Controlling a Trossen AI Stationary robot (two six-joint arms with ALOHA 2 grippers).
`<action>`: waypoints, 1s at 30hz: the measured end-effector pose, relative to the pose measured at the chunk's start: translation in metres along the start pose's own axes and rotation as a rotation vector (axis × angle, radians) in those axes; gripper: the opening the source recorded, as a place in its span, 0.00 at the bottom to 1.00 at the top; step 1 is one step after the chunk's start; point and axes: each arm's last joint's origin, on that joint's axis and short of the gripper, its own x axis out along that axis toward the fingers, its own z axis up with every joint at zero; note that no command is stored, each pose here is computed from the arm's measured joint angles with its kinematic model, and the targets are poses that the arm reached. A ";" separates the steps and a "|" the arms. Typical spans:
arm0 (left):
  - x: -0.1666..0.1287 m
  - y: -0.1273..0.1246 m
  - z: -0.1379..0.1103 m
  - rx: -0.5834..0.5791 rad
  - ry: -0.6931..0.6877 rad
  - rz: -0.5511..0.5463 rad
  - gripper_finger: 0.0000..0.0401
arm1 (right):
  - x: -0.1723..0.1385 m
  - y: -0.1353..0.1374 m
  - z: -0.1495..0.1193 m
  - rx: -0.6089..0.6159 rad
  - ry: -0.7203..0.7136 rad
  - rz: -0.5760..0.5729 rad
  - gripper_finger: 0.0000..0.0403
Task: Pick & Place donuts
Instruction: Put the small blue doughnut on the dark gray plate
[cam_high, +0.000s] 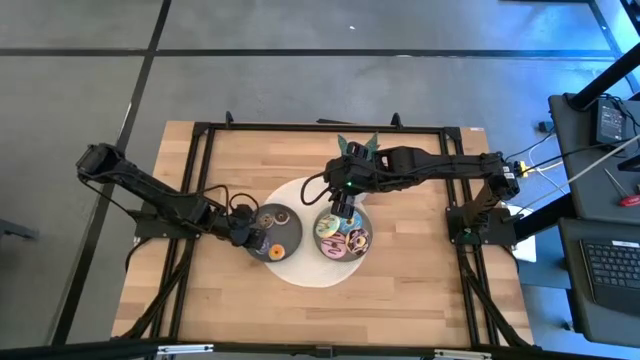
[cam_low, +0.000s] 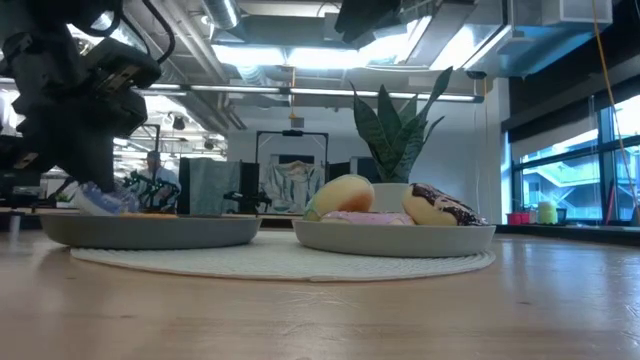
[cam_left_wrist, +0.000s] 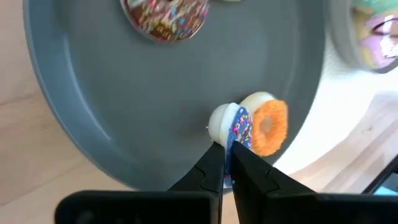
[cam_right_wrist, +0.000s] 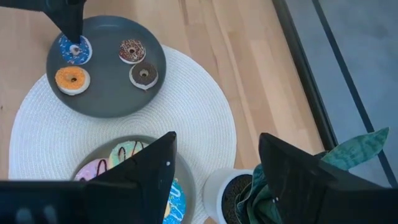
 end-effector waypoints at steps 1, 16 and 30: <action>0.001 0.000 0.000 -0.003 0.009 0.007 0.04 | 0.000 0.000 0.000 0.000 0.000 0.000 0.57; 0.011 0.000 -0.002 -0.009 0.010 0.028 0.06 | 0.000 0.000 -0.001 -0.005 0.010 -0.001 0.57; 0.011 0.000 -0.003 -0.022 0.031 0.031 0.16 | 0.000 0.000 -0.002 -0.008 0.016 -0.002 0.57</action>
